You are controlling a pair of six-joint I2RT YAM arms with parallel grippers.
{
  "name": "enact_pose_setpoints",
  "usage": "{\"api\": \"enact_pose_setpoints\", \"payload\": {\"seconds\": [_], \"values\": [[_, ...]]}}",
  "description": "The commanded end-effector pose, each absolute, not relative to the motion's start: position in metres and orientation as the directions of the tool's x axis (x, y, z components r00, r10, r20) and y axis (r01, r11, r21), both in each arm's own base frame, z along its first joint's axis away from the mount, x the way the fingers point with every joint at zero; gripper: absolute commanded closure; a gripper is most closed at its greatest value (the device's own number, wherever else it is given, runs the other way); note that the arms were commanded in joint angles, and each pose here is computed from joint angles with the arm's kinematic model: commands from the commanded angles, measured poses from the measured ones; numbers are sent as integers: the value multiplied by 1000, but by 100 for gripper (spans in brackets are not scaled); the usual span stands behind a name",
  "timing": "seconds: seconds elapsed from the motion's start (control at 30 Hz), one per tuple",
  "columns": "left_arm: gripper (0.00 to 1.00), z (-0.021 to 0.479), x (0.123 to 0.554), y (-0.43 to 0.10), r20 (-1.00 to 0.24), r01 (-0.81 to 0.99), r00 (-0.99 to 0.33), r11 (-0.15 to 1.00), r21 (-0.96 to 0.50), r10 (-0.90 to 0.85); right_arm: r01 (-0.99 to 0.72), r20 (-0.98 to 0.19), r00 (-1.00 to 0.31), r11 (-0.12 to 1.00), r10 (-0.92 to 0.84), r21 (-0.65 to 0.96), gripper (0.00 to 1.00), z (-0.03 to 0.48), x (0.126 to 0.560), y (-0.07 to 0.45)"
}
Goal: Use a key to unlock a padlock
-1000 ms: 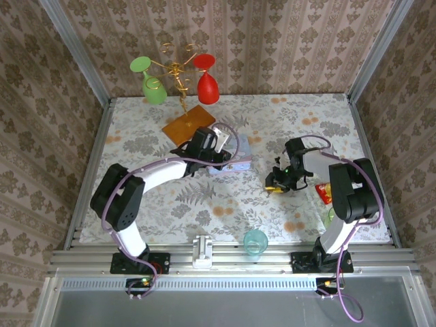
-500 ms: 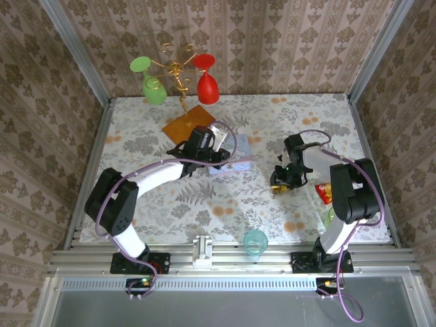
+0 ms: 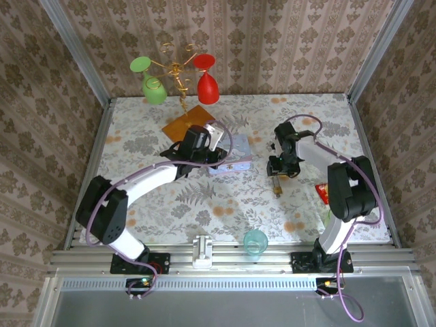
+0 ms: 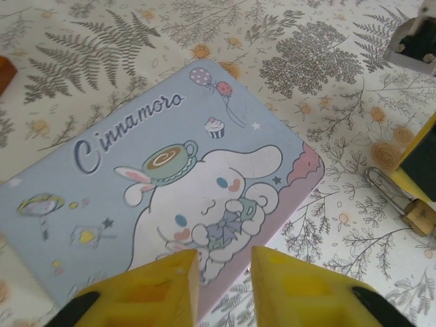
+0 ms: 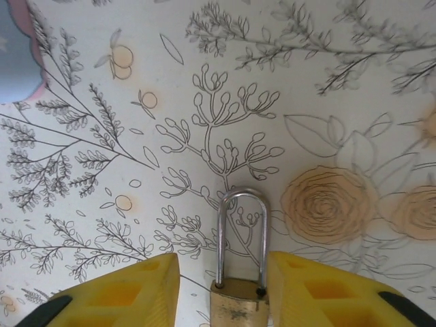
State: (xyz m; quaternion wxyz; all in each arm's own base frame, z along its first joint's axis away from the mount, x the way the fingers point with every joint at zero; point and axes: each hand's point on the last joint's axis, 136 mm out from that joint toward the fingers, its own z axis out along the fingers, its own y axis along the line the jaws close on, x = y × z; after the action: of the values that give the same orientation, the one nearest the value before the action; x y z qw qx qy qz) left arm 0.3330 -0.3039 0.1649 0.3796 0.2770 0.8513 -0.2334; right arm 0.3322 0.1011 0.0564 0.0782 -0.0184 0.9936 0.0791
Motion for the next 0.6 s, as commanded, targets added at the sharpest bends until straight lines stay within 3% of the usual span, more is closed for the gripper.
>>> {"api": "enact_pose_setpoints", "payload": {"seconds": [0.0,0.07,0.13,0.17,0.33,0.57], "values": [[58,207,323,-276,-821,613,-517,773,-160,241,-30,-341,-940,994,6,102,37,98,345,84],[40,217,317,-254,-843,579,-492,805,-130,218,-7,-442,-897,999,10,39,11,115,352,70],[8,210,318,-217,-854,477,-480,877,-59,204,28,-535,-845,999,5,-34,1,129,362,53],[0,207,319,-200,-857,431,-475,902,-31,198,56,-586,-811,997,10,-61,0,137,369,45],[0,191,328,-107,-886,223,-424,970,98,187,166,-734,-679,977,13,-136,0,150,392,7],[0,166,343,-14,-929,-97,-350,981,168,124,168,-829,-559,978,-6,-121,0,129,402,-15]]}}
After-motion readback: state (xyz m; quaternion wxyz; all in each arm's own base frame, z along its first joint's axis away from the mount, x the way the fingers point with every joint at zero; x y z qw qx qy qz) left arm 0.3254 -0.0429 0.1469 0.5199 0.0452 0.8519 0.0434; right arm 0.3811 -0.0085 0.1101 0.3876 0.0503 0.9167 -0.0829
